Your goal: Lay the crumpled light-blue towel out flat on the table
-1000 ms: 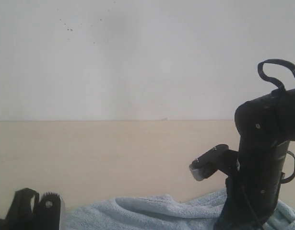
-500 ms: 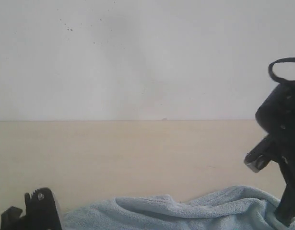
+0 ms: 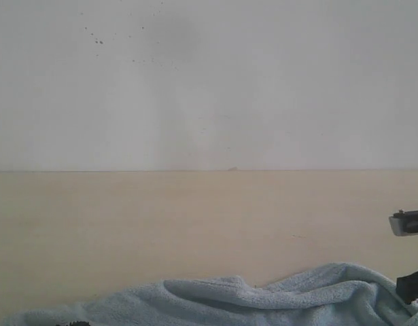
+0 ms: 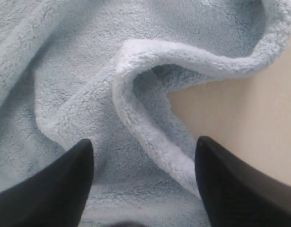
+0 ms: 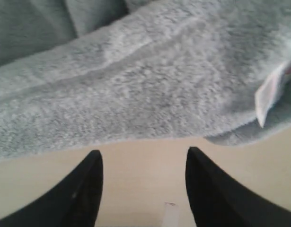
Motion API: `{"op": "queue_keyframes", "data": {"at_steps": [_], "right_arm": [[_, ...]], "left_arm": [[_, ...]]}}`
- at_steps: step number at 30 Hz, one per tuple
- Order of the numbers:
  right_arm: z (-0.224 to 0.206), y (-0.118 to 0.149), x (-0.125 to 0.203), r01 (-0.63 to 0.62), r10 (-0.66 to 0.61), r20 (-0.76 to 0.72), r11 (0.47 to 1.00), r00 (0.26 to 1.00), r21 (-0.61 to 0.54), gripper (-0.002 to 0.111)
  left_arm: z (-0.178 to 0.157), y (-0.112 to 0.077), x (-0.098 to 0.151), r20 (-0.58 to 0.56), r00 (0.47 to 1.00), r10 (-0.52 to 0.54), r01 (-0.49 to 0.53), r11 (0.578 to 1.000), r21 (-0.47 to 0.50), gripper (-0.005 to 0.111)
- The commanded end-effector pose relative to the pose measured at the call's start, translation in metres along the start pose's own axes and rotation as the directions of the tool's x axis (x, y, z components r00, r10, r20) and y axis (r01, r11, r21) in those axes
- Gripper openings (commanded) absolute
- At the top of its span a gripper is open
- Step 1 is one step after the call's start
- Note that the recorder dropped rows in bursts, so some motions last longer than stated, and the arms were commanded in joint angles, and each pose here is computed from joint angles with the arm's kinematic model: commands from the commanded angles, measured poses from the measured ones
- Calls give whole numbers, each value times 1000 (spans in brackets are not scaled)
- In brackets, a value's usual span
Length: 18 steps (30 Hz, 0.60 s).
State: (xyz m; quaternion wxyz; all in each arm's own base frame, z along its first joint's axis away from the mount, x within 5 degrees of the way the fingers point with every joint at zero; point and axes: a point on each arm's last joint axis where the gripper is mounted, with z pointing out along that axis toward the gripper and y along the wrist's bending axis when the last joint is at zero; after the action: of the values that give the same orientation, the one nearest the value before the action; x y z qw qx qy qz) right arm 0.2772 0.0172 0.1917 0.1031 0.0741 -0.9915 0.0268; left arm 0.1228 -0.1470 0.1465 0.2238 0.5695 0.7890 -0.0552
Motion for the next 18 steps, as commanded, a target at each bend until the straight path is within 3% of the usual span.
{"op": "queue_keyframes", "data": {"at_steps": [1,9,11,14,18], "right_arm": [[-4,12,-5,47,-47,78,999,996,-10,51],[-5,13,-9,70,-72,117,997,990,24,51],[-5,11,-11,69,-75,136,997,988,45,51],[-6,2,-11,8,-27,142,991,989,135,51],[-10,-18,-11,-89,41,163,950,986,300,51]], "left_arm": [[12,-3,4,-54,999,-9,11,1000,28,59],[32,-5,7,-95,995,-1,5,999,43,55],[30,-4,6,-84,996,1,2,999,38,39],[21,-1,2,-55,997,59,-58,998,20,5],[-1,11,-5,-84,961,264,-269,962,-48,4]]}}
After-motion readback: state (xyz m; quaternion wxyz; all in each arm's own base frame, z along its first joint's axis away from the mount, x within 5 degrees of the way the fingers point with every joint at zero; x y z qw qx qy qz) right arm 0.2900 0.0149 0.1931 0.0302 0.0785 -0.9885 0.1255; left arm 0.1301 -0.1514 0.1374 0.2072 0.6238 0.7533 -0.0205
